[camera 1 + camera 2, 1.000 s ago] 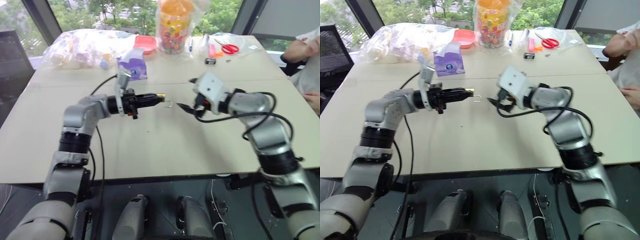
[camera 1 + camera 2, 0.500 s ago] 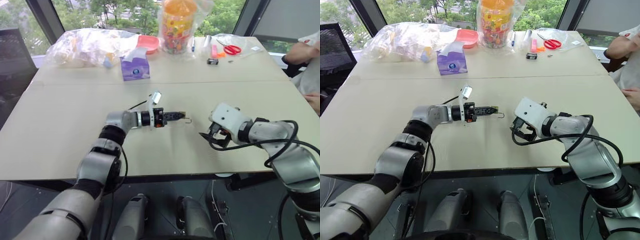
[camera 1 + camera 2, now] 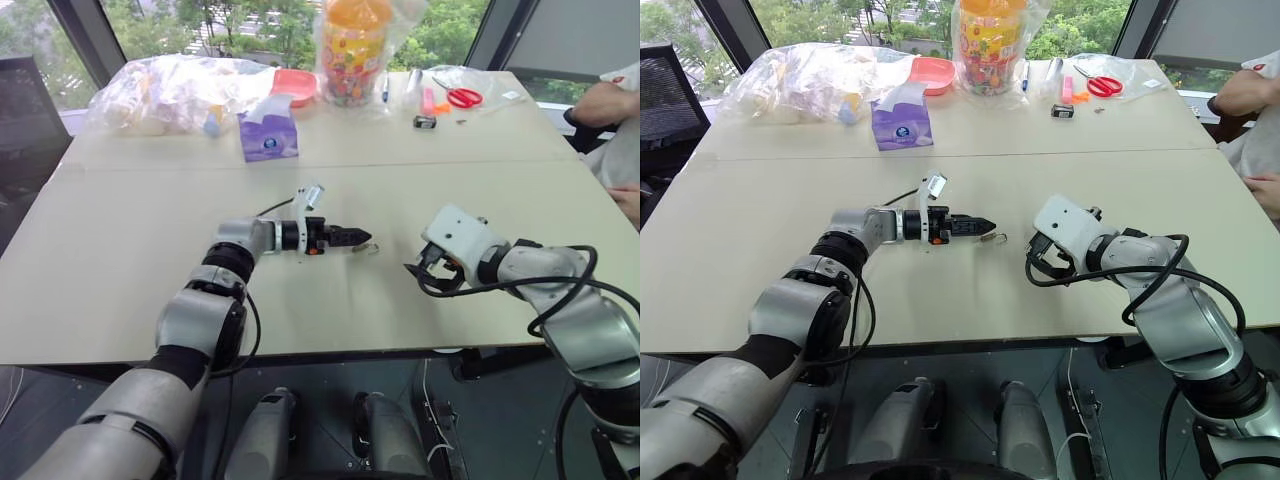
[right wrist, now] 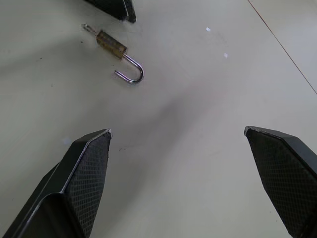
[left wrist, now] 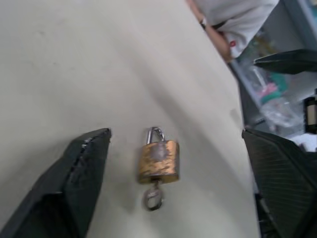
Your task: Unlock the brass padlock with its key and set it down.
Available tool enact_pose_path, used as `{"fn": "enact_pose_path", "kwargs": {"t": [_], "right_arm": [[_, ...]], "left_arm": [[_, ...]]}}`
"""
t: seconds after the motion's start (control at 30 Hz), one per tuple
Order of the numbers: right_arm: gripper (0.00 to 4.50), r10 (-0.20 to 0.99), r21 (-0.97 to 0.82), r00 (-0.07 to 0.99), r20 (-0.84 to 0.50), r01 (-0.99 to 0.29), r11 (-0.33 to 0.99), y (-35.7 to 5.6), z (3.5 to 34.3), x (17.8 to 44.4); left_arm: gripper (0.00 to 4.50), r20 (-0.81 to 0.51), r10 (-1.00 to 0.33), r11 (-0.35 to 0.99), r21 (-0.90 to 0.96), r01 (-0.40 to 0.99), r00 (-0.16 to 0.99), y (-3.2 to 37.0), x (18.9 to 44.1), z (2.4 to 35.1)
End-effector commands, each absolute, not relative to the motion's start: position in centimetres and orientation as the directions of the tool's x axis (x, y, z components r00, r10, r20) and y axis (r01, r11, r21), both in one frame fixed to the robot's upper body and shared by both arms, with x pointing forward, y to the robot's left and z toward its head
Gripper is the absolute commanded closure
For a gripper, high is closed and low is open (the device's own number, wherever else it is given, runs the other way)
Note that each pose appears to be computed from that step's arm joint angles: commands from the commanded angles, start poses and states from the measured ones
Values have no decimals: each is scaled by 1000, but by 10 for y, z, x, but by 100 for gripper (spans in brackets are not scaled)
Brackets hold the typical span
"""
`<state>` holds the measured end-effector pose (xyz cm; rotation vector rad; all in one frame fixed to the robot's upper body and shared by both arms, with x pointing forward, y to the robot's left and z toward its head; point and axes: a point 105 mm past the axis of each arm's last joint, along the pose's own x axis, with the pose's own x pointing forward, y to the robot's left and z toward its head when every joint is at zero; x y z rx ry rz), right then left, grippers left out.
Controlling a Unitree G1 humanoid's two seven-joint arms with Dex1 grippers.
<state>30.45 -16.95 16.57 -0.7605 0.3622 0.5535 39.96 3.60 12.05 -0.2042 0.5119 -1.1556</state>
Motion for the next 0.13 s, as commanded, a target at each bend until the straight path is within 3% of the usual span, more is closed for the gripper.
{"fn": "enact_pose_path", "kwargs": {"t": [0.03, 0.13], "right_arm": [[0, 332, -558, 839, -432, -538, 632, -177, 181, 305], [0, 376, -503, 850, -368, -522, 688, -173, 187, 308]], "left_arm": [[5, -271, -891, 428, -239, 872, 363, 80, 403, 148], [5, -200, -891, 441, -179, 879, 407, 98, 396, 168]]}}
